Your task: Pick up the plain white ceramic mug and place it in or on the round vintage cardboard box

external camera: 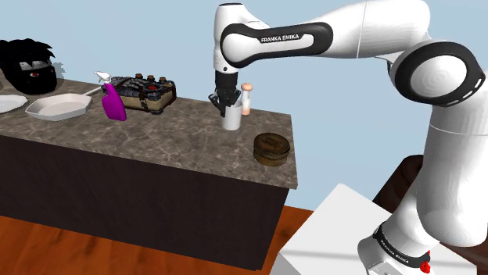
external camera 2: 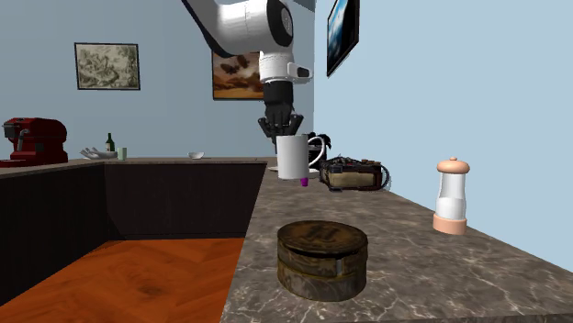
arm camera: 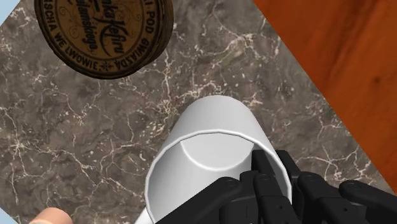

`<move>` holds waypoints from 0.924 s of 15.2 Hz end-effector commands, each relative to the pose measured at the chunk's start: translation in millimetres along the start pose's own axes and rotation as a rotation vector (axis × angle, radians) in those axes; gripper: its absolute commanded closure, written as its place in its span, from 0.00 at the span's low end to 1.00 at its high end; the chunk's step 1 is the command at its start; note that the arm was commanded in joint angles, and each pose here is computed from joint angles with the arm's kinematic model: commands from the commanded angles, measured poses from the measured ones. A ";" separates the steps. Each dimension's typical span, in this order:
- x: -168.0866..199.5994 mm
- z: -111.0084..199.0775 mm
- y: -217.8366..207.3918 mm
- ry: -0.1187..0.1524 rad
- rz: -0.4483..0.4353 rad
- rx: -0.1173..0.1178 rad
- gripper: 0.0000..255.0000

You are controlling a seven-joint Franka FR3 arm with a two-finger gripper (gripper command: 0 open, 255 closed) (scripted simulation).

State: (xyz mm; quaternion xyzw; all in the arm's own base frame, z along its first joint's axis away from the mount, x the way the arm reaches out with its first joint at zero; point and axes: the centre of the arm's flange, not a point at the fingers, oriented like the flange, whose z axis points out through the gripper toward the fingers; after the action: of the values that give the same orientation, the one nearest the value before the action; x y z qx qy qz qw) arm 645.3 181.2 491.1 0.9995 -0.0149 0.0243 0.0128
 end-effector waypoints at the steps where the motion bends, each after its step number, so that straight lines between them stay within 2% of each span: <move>1: 0.8 -9.1 0.3 0.000 0.000 0.000 1.00; 14: -89.0 -31.4 144.8 0.000 0.000 0.000 1.00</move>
State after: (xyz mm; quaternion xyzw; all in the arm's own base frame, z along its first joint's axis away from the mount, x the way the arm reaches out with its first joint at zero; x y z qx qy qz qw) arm 560.0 51.1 522.0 0.9995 -0.0154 0.0240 0.0130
